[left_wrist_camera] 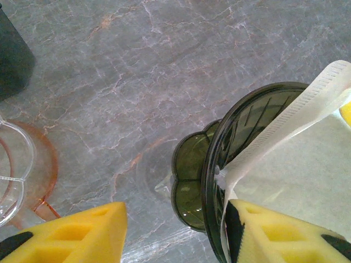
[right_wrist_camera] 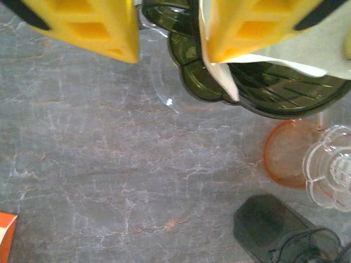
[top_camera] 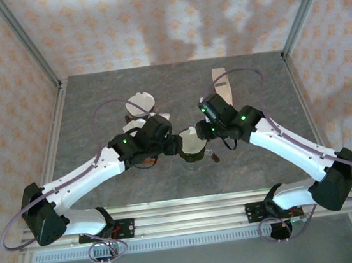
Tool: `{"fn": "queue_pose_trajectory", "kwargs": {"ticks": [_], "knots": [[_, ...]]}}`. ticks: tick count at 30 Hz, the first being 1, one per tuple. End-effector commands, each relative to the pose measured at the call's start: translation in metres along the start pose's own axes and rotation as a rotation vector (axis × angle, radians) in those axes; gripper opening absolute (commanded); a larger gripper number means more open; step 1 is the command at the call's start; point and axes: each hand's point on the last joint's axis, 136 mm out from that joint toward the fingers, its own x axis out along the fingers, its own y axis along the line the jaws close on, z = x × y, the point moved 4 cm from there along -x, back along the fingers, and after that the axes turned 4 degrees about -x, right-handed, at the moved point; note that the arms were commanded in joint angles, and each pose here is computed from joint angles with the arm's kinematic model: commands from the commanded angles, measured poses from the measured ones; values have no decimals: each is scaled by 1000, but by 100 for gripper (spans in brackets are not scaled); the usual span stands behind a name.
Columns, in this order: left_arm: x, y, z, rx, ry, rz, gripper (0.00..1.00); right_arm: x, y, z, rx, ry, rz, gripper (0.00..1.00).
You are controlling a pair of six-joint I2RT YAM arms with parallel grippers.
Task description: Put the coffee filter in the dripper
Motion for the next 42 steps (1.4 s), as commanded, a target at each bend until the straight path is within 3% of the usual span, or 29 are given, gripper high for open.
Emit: {"fn": "queue_pose_trajectory", "kwargs": {"ticks": [1, 7, 17, 24, 34, 39, 42], "knots": [[4, 8, -4, -1, 21, 39, 52, -7, -4, -1, 14, -21, -7, 24], [1, 9, 0, -12, 5, 36, 55, -20, -2, -2, 57, -60, -35, 13], [-21, 5, 10, -63, -81, -30, 75, -24, 5, -8, 137, -82, -125, 0], [-35, 4, 15, -74, -120, -55, 78, -38, 9, 1, 204, -169, -130, 0], [-18, -4, 7, -85, -73, -114, 83, -32, 18, -6, 242, -190, -168, 0], [-8, 1, 0, -73, -42, -78, 76, -29, 17, -8, 239, -177, -185, 0], [-4, 5, -3, -64, -25, -51, 70, -31, 17, -7, 231, -181, -179, 9]]}}
